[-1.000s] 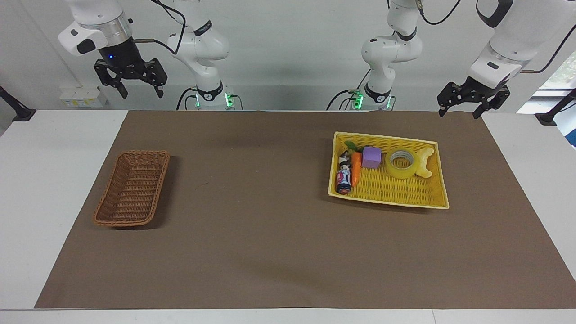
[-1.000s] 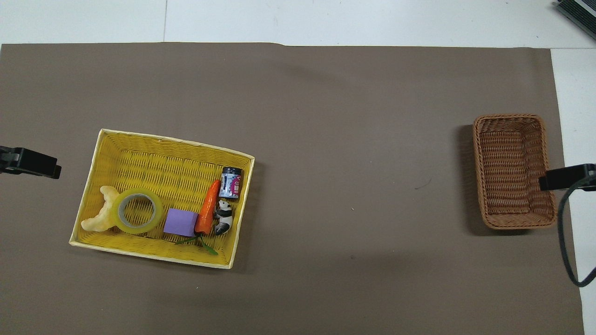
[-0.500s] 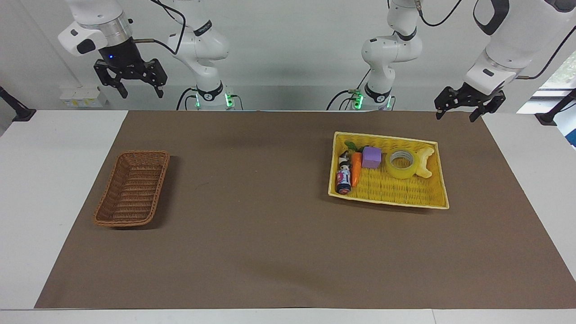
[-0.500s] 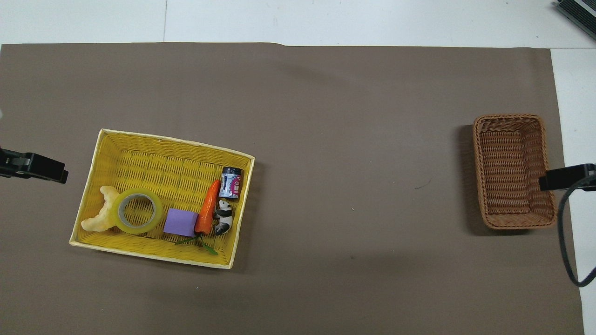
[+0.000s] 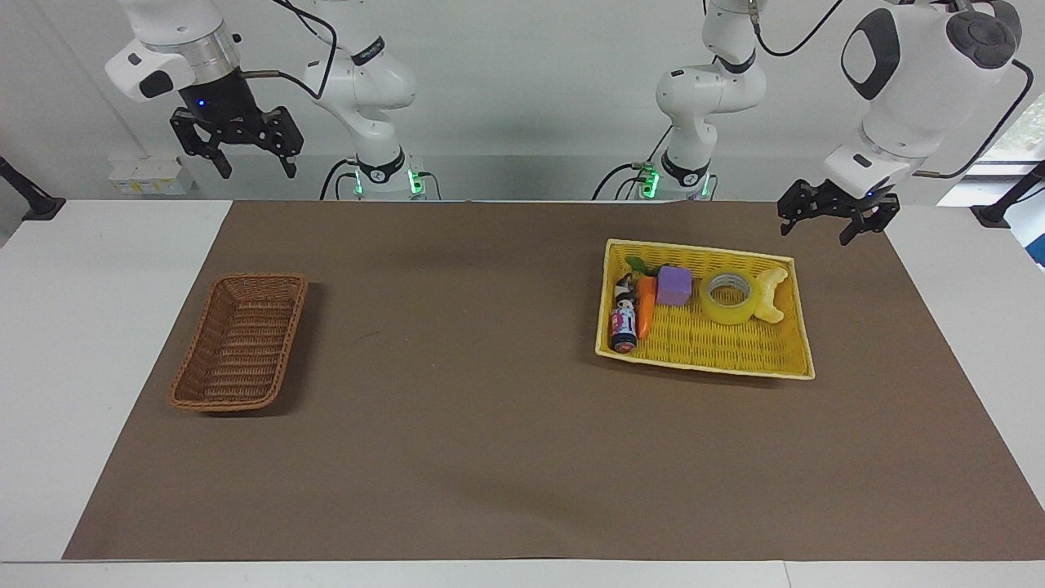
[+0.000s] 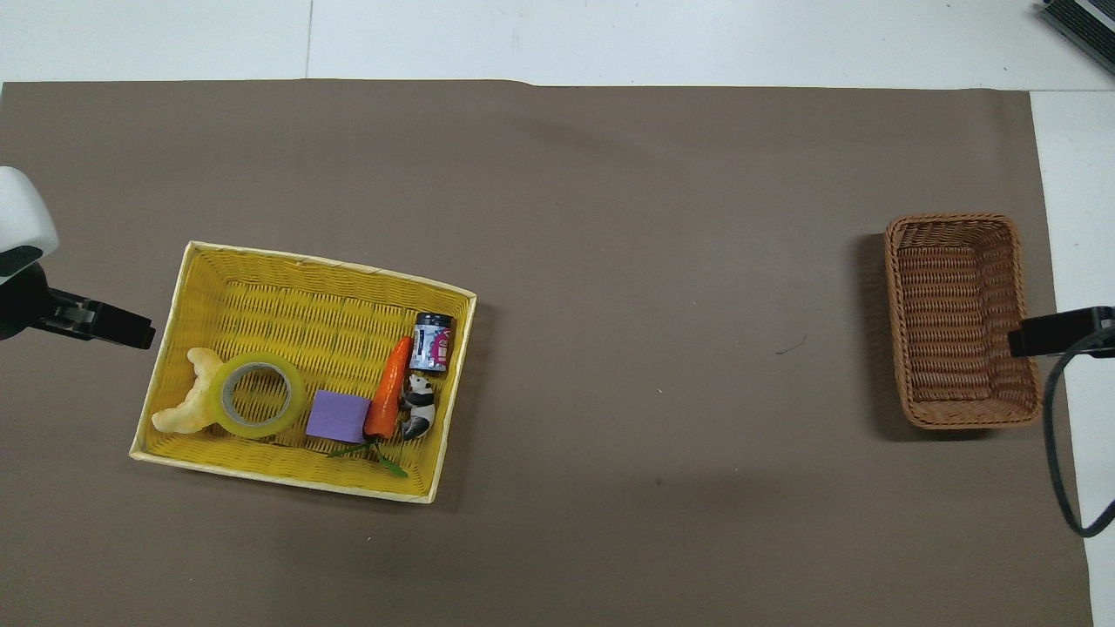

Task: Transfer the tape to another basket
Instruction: 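Reach the left gripper into the yellow basket onto the tape roll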

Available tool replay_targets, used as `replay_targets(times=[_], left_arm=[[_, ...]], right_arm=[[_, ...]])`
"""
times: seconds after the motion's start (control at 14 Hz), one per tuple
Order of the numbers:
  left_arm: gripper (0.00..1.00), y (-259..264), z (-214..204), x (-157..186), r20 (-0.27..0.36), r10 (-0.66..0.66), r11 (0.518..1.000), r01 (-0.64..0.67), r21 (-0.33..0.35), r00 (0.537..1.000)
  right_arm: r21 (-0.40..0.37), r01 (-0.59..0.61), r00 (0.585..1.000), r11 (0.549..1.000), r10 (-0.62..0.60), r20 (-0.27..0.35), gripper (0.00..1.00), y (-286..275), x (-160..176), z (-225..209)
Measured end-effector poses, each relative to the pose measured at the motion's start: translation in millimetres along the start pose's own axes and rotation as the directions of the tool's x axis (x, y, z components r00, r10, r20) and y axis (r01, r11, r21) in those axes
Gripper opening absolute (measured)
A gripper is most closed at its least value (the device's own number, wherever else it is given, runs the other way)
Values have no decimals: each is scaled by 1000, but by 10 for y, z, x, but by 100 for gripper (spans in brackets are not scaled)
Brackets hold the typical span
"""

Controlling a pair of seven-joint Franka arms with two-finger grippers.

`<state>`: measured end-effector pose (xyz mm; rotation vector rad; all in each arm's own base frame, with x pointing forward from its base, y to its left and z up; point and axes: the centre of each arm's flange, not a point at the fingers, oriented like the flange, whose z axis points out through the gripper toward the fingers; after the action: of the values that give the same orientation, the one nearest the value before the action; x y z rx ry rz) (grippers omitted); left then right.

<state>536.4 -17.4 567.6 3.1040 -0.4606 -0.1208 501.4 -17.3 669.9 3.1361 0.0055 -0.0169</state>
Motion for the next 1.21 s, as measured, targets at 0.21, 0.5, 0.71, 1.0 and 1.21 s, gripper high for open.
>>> replay_targets(times=[0.21,0.5,0.71,1.0,1.21], left_arm=[[100,-26,251,29,-10,39,999,-39,3,999],[100,-34,595,61,-28,51,999,-51,9,998],[100,-33,793,61,-33,54,998,-54,11,998],[100,-32,1117,37,-31,65,998,-64,10,997],[100,-31,1498,1,-32,70,998,-70,9,997]], right_arm=[[0,0,1000,1000,0,0,100,0,0,0],[0,0,1000,1000,0,0,100,0,0,0],[0,0,1000,1000,0,0,100,0,0,0],[0,0,1000,1000,0,0,100,0,0,0],[0,0,1000,1000,0,0,100,0,0,0]])
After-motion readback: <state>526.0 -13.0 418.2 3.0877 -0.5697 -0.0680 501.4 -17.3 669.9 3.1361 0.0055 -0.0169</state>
